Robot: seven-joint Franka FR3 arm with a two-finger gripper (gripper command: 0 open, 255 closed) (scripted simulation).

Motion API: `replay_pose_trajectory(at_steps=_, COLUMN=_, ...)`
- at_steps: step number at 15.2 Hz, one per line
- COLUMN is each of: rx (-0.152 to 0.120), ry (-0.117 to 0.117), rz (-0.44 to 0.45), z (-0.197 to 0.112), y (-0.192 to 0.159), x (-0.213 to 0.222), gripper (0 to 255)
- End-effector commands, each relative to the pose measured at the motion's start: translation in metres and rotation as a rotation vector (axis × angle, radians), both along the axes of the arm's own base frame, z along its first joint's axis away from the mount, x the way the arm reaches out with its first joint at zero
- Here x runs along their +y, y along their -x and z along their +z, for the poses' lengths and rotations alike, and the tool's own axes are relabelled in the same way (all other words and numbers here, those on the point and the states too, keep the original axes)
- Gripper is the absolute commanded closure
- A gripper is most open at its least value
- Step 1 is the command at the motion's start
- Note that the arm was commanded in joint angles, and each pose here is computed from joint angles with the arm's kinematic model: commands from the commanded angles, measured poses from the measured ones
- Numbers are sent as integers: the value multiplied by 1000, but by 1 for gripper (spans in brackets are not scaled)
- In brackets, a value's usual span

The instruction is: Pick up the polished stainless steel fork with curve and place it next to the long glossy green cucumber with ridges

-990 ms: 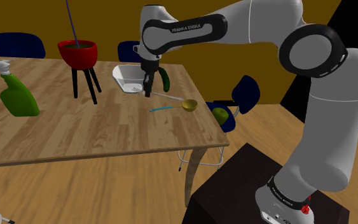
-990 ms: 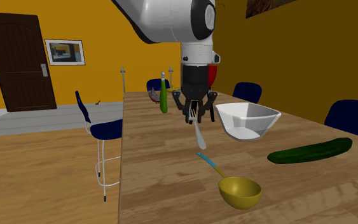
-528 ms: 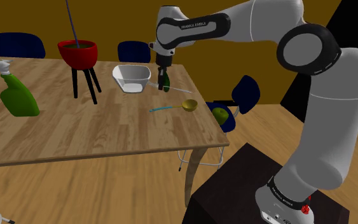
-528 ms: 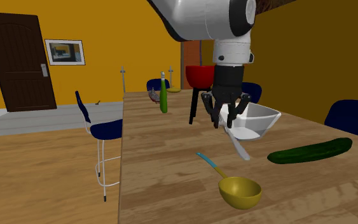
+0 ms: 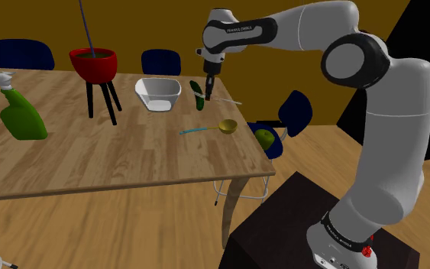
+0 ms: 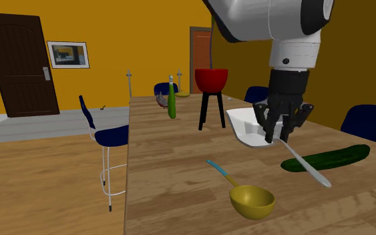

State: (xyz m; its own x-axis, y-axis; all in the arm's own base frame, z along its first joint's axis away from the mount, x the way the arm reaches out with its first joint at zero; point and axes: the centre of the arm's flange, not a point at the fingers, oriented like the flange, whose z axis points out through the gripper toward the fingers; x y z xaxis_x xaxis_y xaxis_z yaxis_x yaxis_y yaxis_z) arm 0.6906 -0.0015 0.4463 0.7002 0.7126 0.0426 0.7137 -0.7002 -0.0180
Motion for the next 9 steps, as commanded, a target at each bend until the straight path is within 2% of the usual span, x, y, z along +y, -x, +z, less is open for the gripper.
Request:
replay_pose_trajectory(at_steps=1, rx=0, ry=0, rz=1, z=4, y=-6, x=-24, gripper=255)
replay_pose_trajectory(at_steps=9, rx=0, ry=0, rz=1, z=4, y=-32, x=-126, gripper=255)
